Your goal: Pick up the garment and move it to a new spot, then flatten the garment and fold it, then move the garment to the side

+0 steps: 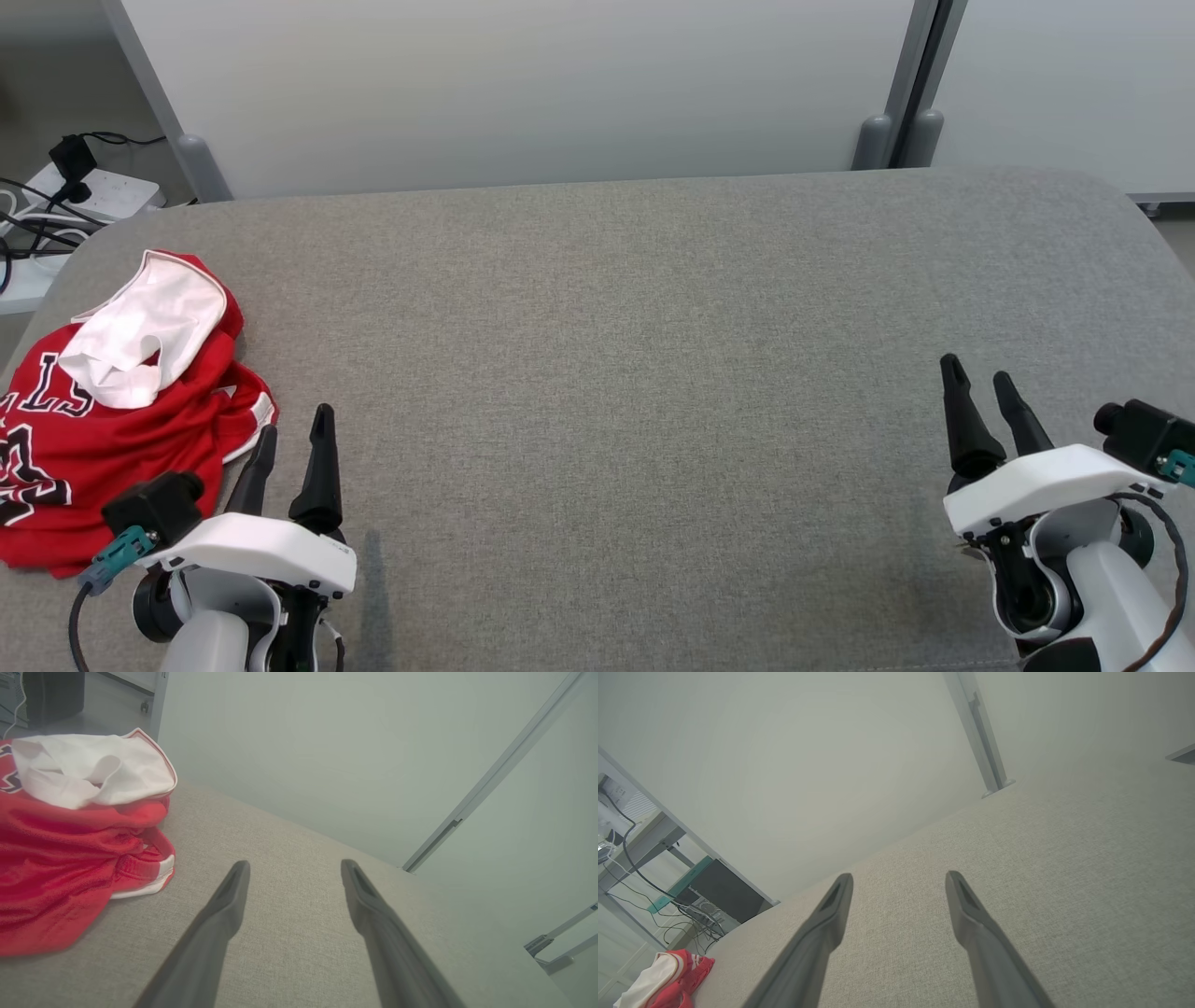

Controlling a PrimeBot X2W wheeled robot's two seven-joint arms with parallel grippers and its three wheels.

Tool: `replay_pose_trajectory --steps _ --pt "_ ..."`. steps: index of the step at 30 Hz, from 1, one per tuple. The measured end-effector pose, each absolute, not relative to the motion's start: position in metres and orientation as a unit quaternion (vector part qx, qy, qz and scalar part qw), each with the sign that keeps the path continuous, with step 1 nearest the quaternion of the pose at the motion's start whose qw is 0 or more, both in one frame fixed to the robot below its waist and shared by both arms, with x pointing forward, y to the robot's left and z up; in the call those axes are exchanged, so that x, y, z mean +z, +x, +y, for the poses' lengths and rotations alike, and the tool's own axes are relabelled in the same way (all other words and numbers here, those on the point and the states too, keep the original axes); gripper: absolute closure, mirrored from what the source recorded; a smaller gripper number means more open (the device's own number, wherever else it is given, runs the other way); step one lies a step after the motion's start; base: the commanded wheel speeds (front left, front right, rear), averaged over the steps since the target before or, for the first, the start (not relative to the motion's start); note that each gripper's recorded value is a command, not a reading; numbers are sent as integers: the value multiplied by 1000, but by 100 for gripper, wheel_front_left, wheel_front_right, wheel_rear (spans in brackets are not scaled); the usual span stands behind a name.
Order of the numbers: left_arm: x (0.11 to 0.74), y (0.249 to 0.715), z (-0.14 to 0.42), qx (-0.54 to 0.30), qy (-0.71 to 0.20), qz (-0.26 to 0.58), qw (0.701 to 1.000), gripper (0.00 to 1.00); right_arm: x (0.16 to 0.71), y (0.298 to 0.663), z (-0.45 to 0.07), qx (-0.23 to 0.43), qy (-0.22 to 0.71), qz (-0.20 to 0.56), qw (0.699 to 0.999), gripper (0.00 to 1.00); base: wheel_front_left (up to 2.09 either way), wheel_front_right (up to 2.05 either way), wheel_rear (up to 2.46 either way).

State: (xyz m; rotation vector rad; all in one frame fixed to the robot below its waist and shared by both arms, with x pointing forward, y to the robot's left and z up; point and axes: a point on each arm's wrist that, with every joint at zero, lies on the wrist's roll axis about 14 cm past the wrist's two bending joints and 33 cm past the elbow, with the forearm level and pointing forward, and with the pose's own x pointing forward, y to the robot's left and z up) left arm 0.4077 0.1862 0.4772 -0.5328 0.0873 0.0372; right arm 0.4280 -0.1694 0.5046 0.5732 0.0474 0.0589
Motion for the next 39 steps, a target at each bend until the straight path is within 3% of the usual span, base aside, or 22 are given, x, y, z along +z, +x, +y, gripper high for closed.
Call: replay_pose_trajectory --steps 21,39 --pt "486 422 184 0 -135 26 990 0 526 446 -164 57 147 -10 987 0 0 0 0" --pt "504 439 179 -20 -34 -4 999 0 546 461 -159 80 40 -44 995 0 0 0 0"
